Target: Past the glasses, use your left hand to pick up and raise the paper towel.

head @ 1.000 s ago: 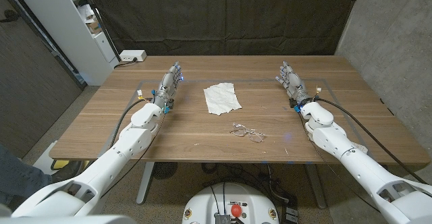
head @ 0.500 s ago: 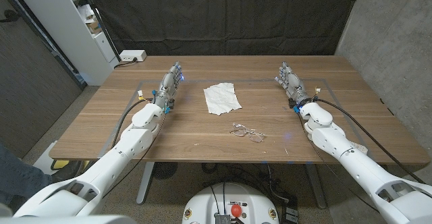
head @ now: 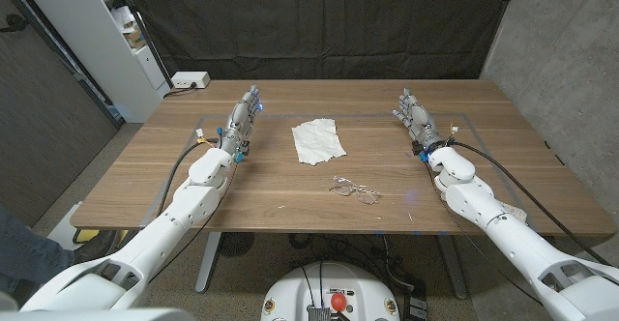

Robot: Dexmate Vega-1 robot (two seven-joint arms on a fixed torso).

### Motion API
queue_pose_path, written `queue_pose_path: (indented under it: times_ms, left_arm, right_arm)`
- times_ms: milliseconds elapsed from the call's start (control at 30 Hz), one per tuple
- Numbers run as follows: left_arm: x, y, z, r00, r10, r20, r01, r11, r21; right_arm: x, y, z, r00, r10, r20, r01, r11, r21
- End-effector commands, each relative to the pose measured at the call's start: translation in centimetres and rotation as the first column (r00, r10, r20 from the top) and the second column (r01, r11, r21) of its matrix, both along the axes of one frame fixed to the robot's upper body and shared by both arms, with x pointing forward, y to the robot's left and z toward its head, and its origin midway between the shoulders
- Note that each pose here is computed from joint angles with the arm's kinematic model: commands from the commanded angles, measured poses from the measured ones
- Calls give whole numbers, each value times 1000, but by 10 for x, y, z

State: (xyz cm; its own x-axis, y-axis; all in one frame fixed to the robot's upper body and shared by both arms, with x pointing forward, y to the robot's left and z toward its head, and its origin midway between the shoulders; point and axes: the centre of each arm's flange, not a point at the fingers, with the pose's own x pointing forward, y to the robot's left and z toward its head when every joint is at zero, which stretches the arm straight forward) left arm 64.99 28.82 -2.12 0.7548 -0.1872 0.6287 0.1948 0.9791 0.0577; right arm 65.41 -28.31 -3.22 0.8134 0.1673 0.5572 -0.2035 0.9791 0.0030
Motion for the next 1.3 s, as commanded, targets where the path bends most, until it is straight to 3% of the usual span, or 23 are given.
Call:
queue_pose_path:
  times_ms: [33,833,1300]
  left_arm:
    - [-6,-6,2,997,29,69,-32,998,48]
    - [-18,-17,11,991,9,135,-22,996,90]
    - [-28,-26,21,981,10,192,-34,992,121]
  right_arm:
    - [-6,0,-2,1000,-6,9,6,1000,12]
    - [-18,-4,-12,1000,-22,9,21,999,35]
    - [-19,-7,-13,1000,-12,10,11,999,45]
